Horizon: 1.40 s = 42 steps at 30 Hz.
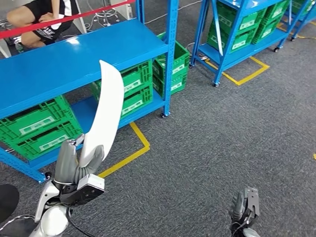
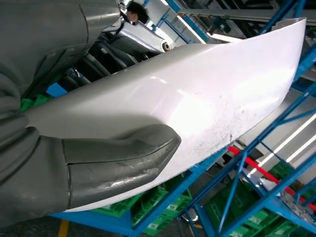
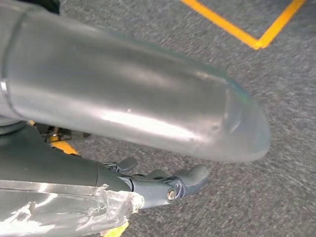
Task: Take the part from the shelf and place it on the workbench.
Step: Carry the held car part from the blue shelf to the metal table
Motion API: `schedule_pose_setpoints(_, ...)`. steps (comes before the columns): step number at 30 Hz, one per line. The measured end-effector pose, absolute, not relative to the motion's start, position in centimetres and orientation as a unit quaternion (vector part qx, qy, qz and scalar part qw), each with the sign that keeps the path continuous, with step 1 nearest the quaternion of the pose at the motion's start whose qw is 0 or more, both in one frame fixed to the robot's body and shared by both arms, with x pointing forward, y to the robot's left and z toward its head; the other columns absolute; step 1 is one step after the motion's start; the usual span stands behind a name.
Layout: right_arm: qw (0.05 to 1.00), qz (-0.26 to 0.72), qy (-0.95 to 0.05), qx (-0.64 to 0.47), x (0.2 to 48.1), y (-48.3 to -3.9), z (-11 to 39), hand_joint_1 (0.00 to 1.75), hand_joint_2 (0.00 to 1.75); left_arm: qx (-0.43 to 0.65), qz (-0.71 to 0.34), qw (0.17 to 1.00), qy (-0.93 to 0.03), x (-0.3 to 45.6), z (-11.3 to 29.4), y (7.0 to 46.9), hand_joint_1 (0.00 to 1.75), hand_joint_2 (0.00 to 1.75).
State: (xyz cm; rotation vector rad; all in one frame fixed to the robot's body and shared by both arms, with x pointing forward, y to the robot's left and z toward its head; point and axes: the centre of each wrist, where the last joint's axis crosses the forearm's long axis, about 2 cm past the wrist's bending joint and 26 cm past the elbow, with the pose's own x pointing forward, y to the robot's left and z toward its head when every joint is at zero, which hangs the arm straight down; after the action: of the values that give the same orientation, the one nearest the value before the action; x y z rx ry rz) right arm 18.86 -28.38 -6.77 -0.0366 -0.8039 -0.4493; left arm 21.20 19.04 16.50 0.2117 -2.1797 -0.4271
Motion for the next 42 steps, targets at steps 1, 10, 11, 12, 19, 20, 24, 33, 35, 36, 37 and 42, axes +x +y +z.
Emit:
schedule_pose_setpoints(1, 0.895, -0.217, -0.389, -0.018, 18.9, -28.4, -6.7, 0.00, 0.00, 0.084, -0.171, 0.439, -0.878, 21.2, 16.5, 19.0, 1.75, 1.75)
schedule_pose_setpoints(10, 0.892, -0.217, -0.395, -0.036, 20.5, -25.7, -5.9, 0.00, 0.00, 0.035, -0.143, 0.474, -0.868, 20.8, 15.8, 19.6, 1.75, 1.75)
schedule_pose_setpoints(11, 0.891, -0.217, -0.397, -0.035, 20.8, -24.8, -5.7, 0.00, 0.00, 0.031, -0.136, 0.479, -0.867, 20.7, 15.7, 19.9, 1.75, 1.75)
schedule_pose_setpoints(12, 0.890, -0.216, -0.401, -0.031, 21.1, -23.9, -5.5, 0.00, 0.00, 0.029, -0.128, 0.481, -0.867, 20.7, 15.6, 20.2, 1.75, 1.75)
schedule_pose_setpoints(19, 0.886, -0.209, -0.413, -0.002, 21.4, -20.4, -4.8, 0.00, 0.00, 0.038, -0.097, 0.487, -0.867, 20.1, 15.7, 22.4, 1.75, 1.75)
schedule_pose_setpoints(20, 0.886, -0.208, -0.414, 0.000, 21.4, -20.2, -4.7, 0.00, 0.00, 0.039, -0.096, 0.486, -0.868, 20.0, 15.7, 22.6, 1.75, 1.75)
schedule_pose_setpoints(24, 0.887, -0.205, -0.414, 0.008, 21.4, -19.4, -4.6, 0.00, 0.00, 0.044, -0.094, 0.489, -0.866, 19.7, 15.6, 23.0, 1.75, 1.75)
schedule_pose_setpoints(33, 0.886, -0.203, -0.416, 0.014, 21.6, -18.9, -4.4, 0.00, 0.00, 0.049, -0.091, 0.487, -0.867, 19.7, 15.8, 23.3, 1.75, 1.75)
schedule_pose_setpoints(35, 0.886, -0.203, -0.416, 0.014, 21.6, -18.8, -4.3, 0.00, 0.00, 0.049, -0.091, 0.487, -0.867, 19.7, 15.8, 23.4, 1.75, 1.75)
schedule_pose_setpoints(36, 0.886, -0.203, -0.417, 0.014, 21.6, -18.8, -4.3, 0.00, 0.00, 0.049, -0.092, 0.487, -0.867, 19.6, 15.8, 23.4, 1.75, 1.75)
schedule_pose_setpoints(37, 0.886, -0.203, -0.417, 0.015, 21.7, -18.7, -4.3, 0.00, 0.00, 0.050, -0.092, 0.488, -0.867, 19.6, 15.7, 23.5, 1.75, 1.75)
schedule_pose_setpoints(42, 0.887, -0.202, -0.415, 0.016, 21.5, -18.6, -4.3, 0.00, 0.00, 0.051, -0.092, 0.490, -0.866, 19.5, 15.6, 23.6, 1.75, 1.75)
